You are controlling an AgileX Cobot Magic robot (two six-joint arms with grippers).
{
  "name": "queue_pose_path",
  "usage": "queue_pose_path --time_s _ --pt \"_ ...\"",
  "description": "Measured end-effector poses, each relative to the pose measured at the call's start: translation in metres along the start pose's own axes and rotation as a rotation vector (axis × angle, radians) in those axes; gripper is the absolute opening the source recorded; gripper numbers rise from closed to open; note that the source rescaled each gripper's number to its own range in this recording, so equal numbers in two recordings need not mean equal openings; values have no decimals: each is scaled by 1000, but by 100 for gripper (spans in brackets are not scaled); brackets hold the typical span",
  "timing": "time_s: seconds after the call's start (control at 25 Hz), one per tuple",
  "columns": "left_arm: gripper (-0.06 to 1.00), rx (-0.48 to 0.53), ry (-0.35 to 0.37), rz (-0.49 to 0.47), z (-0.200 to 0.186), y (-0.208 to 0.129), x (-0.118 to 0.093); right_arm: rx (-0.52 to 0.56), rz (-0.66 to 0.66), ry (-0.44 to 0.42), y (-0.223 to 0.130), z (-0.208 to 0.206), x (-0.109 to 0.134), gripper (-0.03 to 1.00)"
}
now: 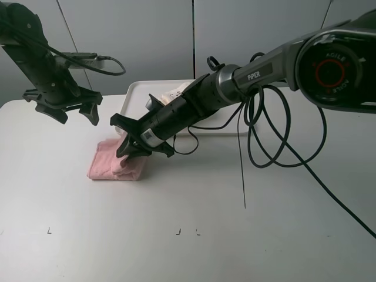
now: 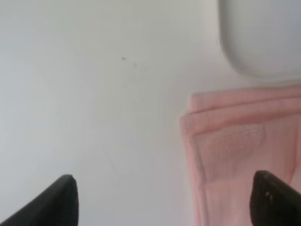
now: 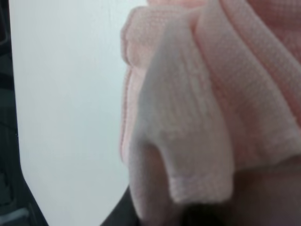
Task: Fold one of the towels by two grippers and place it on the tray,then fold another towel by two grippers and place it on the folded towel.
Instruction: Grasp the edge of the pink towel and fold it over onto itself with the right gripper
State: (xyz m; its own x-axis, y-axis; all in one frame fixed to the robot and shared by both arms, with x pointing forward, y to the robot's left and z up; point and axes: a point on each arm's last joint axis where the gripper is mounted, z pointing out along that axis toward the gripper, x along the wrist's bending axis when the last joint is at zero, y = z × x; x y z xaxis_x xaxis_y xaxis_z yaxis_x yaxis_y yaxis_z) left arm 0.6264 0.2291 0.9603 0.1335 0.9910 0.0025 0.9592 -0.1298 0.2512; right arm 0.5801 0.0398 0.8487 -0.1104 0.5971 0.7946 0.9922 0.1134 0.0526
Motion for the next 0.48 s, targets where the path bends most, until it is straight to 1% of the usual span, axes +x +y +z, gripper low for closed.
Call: queue_pose_path --time_s 0.04,0.12,0.16,0.2,0.28,0.4,0.48 --pt "95 -6 0 2 -2 2 0 -6 9 24 1 0 2 26" --pt "95 -13 -1 9 -3 4 0 -19 18 89 2 0 8 54" --pt "95 -12 0 14 -3 4 0 -27 30 119 2 0 11 63" --pt "95 -14 -1 18 -4 4 0 -41 43 149 3 0 14 70" --pt "95 -13 0 31 -4 4 0 -54 34 181 0 5 21 72" --pt "95 -13 0 42 -4 4 0 -38 -8 182 -11 16 30 71" --pt "95 -13 1 46 -4 4 0 -29 -24 180 -13 17 31 71"
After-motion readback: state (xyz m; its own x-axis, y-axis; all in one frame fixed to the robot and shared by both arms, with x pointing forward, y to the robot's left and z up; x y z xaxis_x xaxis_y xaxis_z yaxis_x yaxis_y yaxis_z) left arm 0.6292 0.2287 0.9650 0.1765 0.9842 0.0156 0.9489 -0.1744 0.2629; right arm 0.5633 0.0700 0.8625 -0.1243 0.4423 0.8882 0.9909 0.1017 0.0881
